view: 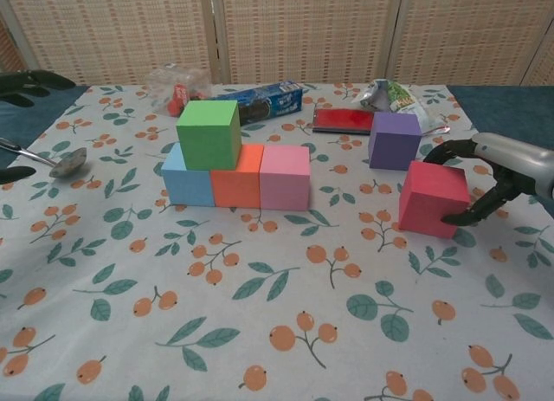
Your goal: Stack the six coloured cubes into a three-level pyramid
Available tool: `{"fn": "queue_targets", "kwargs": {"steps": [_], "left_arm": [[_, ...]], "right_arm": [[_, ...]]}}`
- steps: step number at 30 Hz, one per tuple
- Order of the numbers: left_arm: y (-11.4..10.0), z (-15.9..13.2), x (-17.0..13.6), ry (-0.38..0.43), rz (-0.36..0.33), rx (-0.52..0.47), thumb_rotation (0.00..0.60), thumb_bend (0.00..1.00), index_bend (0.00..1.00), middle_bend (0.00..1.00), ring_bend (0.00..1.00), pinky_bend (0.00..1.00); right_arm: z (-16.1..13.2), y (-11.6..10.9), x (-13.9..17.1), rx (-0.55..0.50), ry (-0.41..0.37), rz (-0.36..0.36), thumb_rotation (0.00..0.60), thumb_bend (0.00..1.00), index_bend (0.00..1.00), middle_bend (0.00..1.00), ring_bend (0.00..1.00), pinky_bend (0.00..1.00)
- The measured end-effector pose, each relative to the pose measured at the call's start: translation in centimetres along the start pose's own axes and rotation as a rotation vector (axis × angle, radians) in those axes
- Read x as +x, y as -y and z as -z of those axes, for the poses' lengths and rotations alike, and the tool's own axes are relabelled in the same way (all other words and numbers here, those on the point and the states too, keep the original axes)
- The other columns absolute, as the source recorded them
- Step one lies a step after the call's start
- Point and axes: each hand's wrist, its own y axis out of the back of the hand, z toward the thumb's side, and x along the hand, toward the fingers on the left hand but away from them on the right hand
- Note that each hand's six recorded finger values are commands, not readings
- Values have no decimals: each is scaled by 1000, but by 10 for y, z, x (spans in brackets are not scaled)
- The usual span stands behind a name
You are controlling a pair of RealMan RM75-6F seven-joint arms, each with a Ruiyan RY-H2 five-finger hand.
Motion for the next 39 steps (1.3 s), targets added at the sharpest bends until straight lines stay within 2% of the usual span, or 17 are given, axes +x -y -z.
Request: {"fn": "queue_targets", "kwargs": {"steps": [4, 7, 12, 18, 21, 28, 39], "left_arm": [[-1, 2, 0, 2, -10, -2, 600, 328, 35, 1, 0, 100], [0, 3, -1, 7, -18, 3, 600, 325, 36, 3, 0, 101], [1, 6, -5, 7, -12, 16, 600, 322, 47, 11, 0, 101], [-2, 7, -8, 10, -19, 26, 600, 322, 77, 31, 0, 100], [-4, 9, -11, 2, -38, 37, 600, 323, 80, 36, 0, 100], [-5, 15, -18, -28, -63, 35, 600, 323, 81, 40, 0, 98], [-6, 21, -26, -41, -83, 1, 600, 322, 81, 40, 0, 94]], "right_arm": [[0, 1, -4, 8, 3, 8, 600, 130, 366, 282, 65, 129], [-2, 2, -7, 21, -12, 13, 600, 135, 409, 298, 97, 147], [-13, -4, -9, 16, -64, -10, 600, 135, 412, 299, 100, 147], [-36, -27, -11, 47, -159, -59, 600, 135, 404, 299, 101, 147], [-52, -41, -15, 69, -206, -67, 600, 135, 402, 299, 101, 147], [-123, -68, -45, 94, -345, -104, 600, 135, 402, 299, 100, 147], [-170, -60, -79, 101, -388, -112, 600, 135, 402, 298, 100, 144]]}}
